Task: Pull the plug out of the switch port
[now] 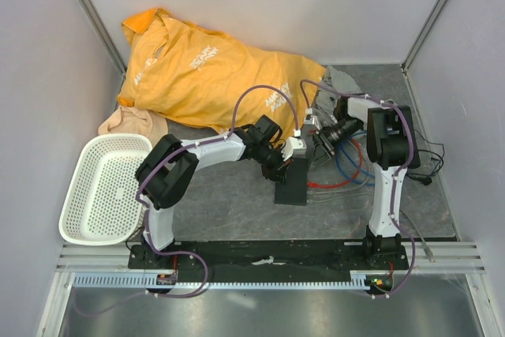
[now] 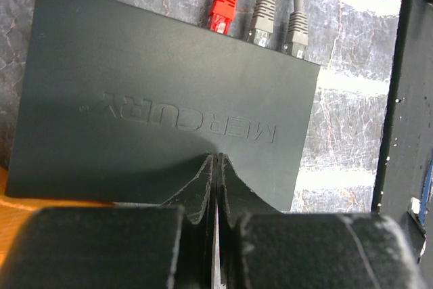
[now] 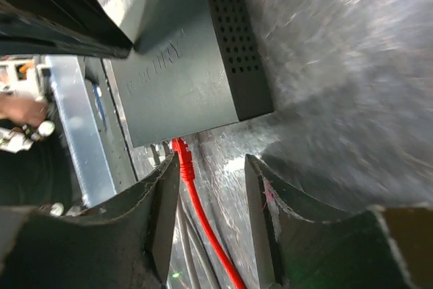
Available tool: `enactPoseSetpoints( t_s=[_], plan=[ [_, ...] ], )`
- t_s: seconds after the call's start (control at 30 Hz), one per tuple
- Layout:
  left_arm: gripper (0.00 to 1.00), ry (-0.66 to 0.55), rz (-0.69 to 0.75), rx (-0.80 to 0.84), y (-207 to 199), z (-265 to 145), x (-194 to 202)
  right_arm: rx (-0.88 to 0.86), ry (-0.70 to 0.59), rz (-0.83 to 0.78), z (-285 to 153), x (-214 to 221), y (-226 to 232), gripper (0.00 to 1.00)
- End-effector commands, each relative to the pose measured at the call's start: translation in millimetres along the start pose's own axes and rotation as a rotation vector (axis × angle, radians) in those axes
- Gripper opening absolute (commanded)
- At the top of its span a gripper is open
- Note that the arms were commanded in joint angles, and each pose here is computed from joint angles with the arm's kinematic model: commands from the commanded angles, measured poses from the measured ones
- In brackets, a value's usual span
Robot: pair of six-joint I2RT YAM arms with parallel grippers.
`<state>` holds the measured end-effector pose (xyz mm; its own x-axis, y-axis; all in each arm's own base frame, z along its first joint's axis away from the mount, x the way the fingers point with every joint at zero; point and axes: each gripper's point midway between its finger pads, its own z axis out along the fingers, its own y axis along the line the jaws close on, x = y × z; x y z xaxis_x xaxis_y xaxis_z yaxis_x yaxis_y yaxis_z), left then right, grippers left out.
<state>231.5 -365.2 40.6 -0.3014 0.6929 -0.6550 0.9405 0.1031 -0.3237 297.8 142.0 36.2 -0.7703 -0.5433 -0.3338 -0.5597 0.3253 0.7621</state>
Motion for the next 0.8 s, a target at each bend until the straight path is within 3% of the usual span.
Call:
enactPoseSetpoints(
  t_s=[0.0, 0.23, 0.77],
  plan=[
    [0.02, 0.165, -0.027, -0.079, 10.8, -3.7, 50.3, -0.115, 0.094, 0.076, 13.6, 29.8, 24.9, 0.50],
    [0.02, 0.167, -0.026, -0.071, 10.2, -1.1, 50.7, -0.176, 0.173, 0.116, 34.4, 57.3, 36.5, 0.48],
    [0.02, 0.166, -0.034, -0.057, 8.0, 2.1, 51.4, -0.147, 0.138, 0.175, 50.8, 45.7, 21.6, 0.41]
  ],
)
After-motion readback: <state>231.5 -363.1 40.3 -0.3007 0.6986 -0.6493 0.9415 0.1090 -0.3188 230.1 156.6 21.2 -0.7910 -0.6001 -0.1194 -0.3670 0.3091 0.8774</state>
